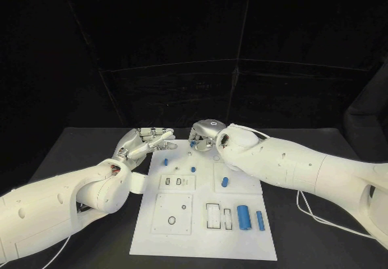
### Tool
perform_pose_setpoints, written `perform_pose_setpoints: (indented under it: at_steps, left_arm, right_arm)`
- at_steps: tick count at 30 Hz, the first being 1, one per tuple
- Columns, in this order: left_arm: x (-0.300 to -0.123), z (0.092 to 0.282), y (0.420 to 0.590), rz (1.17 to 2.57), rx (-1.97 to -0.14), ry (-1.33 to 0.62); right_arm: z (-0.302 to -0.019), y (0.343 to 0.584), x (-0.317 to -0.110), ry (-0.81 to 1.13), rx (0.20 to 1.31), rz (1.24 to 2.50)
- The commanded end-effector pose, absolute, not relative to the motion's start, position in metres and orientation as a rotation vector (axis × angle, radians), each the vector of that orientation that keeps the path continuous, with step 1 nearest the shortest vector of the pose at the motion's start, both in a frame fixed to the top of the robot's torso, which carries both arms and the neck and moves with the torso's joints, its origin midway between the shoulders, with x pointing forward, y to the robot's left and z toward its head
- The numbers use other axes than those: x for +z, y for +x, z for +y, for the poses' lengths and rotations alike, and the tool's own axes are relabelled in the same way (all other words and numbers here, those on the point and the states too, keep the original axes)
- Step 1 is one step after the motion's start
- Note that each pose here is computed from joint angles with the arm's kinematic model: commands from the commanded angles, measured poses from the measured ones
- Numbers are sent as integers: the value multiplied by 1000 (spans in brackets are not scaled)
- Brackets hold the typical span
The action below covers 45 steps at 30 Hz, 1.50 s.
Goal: Assemble the parts on the task board
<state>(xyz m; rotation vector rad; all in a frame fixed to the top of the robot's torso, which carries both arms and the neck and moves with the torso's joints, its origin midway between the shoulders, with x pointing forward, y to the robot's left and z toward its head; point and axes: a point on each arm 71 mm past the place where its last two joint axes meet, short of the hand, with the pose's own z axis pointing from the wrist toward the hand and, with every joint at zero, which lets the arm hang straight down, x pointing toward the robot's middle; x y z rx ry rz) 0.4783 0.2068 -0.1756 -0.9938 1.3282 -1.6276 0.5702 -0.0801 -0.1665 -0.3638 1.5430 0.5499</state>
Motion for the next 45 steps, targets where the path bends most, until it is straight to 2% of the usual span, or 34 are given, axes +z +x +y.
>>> perform_pose_setpoints:
  at_steps: [1,16,23,31,36,45]
  left_arm:
    - [-174,205,478,1334,-1647,-982]
    - [-174,205,478,1341,-1648,-985]
    - [-174,207,478,1342,-1644,-986]
    - [-174,212,478,1339,-1636,-988]
    - [-174,213,478,1339,-1634,-989]
    - [-175,214,480,1340,-1632,-990]
  right_arm:
    - [-79,572,-166,-372,529,1549]
    - [-77,572,-166,-382,525,1543]
    - [-85,569,-162,-365,539,1504]
    - [-129,557,-154,-248,572,1505]
    - [-167,549,-147,-80,591,1573]
    - [-207,545,-150,47,541,1681]
